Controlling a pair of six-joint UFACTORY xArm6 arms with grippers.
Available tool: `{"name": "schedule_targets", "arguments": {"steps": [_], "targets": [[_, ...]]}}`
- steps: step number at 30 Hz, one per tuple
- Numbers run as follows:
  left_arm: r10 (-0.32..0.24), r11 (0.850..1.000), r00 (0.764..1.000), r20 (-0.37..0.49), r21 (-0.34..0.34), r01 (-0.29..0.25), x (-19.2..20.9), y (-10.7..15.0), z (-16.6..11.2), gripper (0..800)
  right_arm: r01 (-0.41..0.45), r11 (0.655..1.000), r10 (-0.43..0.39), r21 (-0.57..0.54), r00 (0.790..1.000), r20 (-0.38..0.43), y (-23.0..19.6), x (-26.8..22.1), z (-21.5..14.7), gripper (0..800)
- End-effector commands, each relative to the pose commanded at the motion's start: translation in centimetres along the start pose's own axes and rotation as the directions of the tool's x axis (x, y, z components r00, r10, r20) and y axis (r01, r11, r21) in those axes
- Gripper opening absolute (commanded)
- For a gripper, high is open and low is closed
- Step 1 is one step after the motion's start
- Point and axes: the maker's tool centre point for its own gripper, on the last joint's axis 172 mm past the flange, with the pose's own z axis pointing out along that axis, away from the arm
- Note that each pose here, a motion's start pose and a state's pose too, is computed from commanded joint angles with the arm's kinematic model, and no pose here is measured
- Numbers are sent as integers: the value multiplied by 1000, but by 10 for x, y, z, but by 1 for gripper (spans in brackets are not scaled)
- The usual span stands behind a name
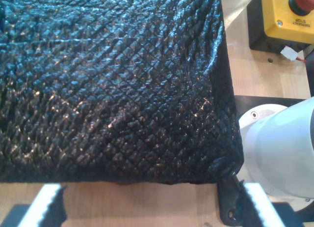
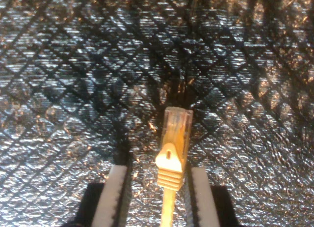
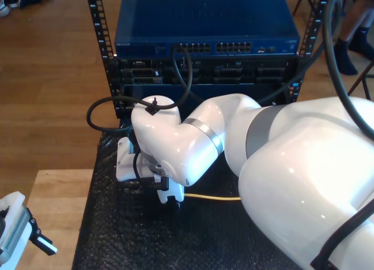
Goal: Grab the cable and plug it in
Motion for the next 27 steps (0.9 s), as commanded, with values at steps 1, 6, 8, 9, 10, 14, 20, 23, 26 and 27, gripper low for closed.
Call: {"name": "schedule_targets", "arguments": {"steps": [1, 6, 8, 9, 10, 14, 20, 23, 26, 27], "targets": [[0, 1000, 1000, 0, 0, 0, 0, 0, 0, 800, -6, 1000, 6, -5, 1000, 5, 1, -1, 0, 251], [0, 1000, 1000, -1, -1, 0, 0, 0, 0, 800, -3, 999, 5, -46, 999, 46, 5, -6, 1, 224], [0, 1000, 1000, 1, -1, 0, 0, 0, 0, 800, -10, 998, 13, -56, 998, 54, 6, -8, 1, 213], [0, 1000, 1000, 0, 0, 0, 0, 0, 0, 800, -11, 998, 14, -56, 998, 54, 6, -8, 1, 212], [0, 1000, 1000, 0, 0, 0, 0, 0, 0, 800, -11, 998, 14, -56, 998, 54, 6, -8, 1, 212], [0, 1000, 1000, 1, 1, 0, 0, 0, 0, 800, -13, 998, 16, -56, 999, 52, 6, -6, 0, 213], [0, 1000, 1000, 0, 0, 0, 0, 0, 0, 800, -14, 998, 17, -54, 998, 53, 6, -7, 0, 220], [0, 1000, 1000, 1, 1, 0, 0, -1, 0, 800, -7, 998, 9, -55, 998, 54, 4, -5, 0, 223], [0, 1000, 1000, 1, 1, 0, 0, 0, 0, 800, -7, 999, 10, -53, 999, 52, 3, -4, 0, 223], [0, 1000, 1000, 2, 2, 0, 0, -1, -1, 800, -8, 999, 11, -54, 999, 51, 3, -3, 0, 223]]}}
